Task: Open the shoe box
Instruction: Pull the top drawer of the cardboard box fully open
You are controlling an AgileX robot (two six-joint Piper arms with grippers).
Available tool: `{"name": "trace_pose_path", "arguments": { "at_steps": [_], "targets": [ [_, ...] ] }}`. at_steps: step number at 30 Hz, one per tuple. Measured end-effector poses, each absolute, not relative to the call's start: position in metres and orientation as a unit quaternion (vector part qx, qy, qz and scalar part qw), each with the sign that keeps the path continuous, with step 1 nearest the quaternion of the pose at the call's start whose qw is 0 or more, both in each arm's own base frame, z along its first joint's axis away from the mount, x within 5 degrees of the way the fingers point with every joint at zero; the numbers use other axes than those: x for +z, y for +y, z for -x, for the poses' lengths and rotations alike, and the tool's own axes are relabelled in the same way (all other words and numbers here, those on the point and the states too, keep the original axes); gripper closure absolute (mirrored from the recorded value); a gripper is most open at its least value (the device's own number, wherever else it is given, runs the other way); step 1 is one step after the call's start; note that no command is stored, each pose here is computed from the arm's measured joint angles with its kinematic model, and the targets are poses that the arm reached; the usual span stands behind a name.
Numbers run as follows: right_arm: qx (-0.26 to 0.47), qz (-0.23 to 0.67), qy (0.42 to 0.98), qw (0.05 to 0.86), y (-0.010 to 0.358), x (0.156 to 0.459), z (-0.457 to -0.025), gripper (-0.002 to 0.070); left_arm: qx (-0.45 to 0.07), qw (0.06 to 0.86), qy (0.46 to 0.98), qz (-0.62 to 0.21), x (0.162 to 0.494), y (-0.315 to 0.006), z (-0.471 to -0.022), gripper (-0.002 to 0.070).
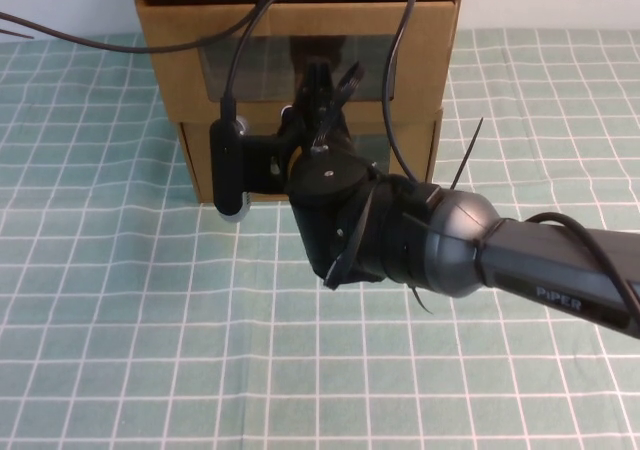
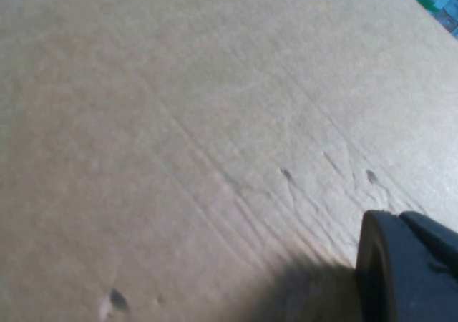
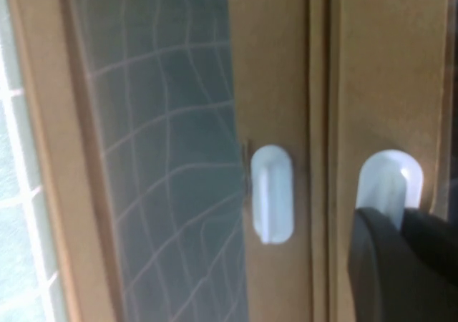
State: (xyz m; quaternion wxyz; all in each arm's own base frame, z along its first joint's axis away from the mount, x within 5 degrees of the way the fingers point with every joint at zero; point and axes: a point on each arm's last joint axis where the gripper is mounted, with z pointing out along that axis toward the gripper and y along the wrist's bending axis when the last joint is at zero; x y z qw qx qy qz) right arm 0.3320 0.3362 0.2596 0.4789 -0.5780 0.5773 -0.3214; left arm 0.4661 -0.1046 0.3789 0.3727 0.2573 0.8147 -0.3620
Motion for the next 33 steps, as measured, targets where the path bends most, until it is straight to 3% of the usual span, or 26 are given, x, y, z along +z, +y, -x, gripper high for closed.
{"name": "trace_pose_path", "arguments": {
  "at_steps": [18,27,33],
  "targets": [
    [-0.317,0.596,0.586,0.449,0.343,0.264,-0.301,0.0669,-0.368,0.370,0.814,-0.255,0.377,-0.105,-0.467,0.0680],
    [-0.265,0.636,0.558,0.464,0.307,0.258,-0.248,0.0669,-0.370,0.371,0.813,-0.254,0.377,-0.105,-0.467,0.0680],
    [-0.250,0.635,0.558,0.472,0.289,0.252,-0.235,0.0669,-0.376,0.367,0.811,-0.257,0.377,-0.108,-0.466,0.0680]
  ]
}}
